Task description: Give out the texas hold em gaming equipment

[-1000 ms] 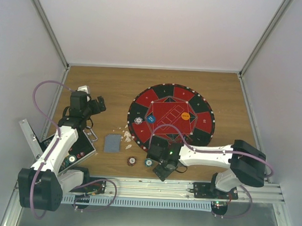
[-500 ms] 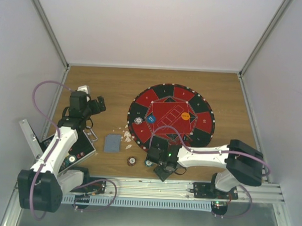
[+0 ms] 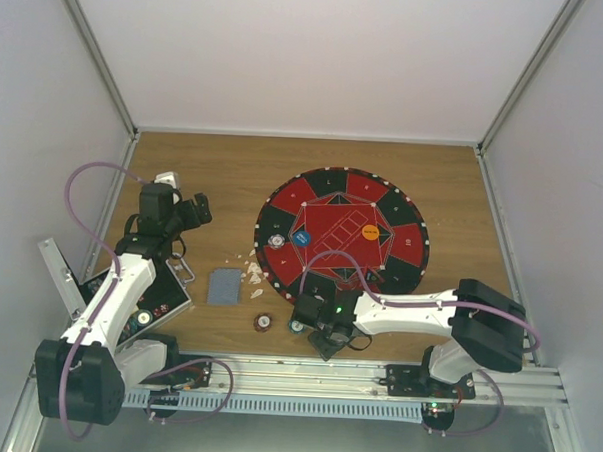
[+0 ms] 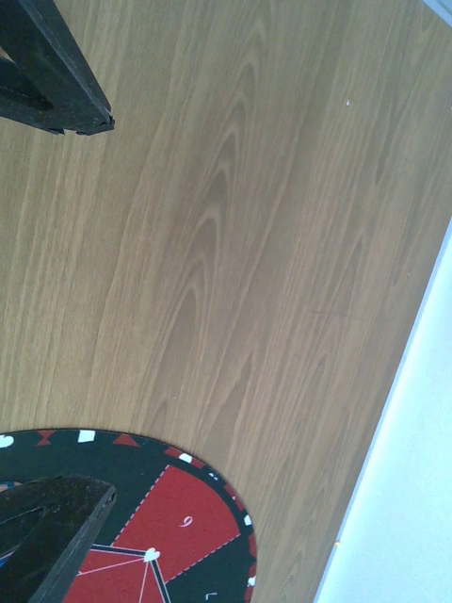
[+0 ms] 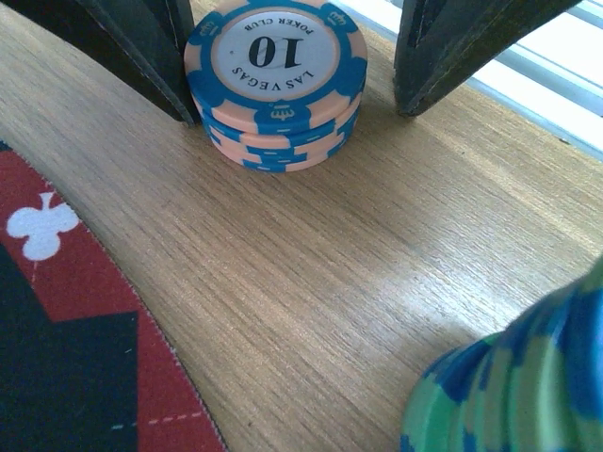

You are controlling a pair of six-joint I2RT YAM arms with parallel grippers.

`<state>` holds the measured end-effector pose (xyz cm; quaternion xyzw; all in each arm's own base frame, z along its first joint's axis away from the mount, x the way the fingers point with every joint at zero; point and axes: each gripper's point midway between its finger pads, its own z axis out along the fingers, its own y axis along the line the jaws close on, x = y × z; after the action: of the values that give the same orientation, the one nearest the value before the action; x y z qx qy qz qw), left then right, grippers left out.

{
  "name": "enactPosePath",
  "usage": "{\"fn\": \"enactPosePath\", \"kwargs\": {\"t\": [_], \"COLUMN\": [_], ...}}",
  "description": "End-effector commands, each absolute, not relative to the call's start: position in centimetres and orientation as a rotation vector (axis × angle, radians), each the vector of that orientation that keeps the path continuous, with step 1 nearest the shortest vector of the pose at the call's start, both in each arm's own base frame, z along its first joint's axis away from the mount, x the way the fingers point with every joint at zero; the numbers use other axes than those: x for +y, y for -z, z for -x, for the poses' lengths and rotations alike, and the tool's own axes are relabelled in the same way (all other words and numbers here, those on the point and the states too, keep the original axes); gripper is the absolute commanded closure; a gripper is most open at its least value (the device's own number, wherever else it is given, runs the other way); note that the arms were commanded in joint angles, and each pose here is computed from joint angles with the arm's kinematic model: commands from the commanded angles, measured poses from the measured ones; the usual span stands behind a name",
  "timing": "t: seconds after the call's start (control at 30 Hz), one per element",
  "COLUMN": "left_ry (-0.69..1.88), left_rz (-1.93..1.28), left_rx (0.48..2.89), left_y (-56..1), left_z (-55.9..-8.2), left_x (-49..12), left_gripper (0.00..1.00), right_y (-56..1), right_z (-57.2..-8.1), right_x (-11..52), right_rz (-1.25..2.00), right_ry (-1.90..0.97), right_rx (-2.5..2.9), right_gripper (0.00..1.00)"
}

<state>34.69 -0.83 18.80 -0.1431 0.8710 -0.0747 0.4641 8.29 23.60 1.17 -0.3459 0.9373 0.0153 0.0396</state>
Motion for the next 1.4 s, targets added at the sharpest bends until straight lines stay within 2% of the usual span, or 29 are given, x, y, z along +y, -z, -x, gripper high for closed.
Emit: {"fn": "enactPosePath", "kwargs": {"t": [0.0, 0.4, 0.67, 0.93, 1.1, 1.37], "left_ry": [0.189, 0.192, 0.193, 0.201, 0.197, 0.185], "left_rz": [0.349, 0.351, 0.354, 0.359, 0.361, 0.364], "left_rx": [2.106, 2.103, 2.099, 2.103, 2.104, 2.105], "left_y": [-19.6, -19.7, -19.7, -19.4, -19.4, -19.6], "left_z": [-34.9, -35.0, -35.0, -35.0, -35.1, -35.5], "left_x": [-0.8, -0.8, -0.8, -0.9, -0.8, -0.7], "left_gripper": [0.01, 0.01, 0.01, 0.01, 0.01, 0.01], "right_y": [1.6, 1.3, -4.0, -6.7, -7.6, -7.6], "right_z": [-6.9, -7.3, -9.9, -11.4, -15.8, -26.7], "right_x": [19.3, 19.6, 23.2, 22.9, 21.8, 17.2], "right_rz": [1.061, 1.054, 0.985, 0.895, 0.769, 0.507], "right_ry": [0.187, 0.18, 0.035, -0.033, -0.066, -0.066], "right_rx": [2.972, 2.955, 2.865, 2.88, 2.873, 2.856], "right_gripper": [0.47, 0.69, 0.71, 0.71, 0.71, 0.7]}}
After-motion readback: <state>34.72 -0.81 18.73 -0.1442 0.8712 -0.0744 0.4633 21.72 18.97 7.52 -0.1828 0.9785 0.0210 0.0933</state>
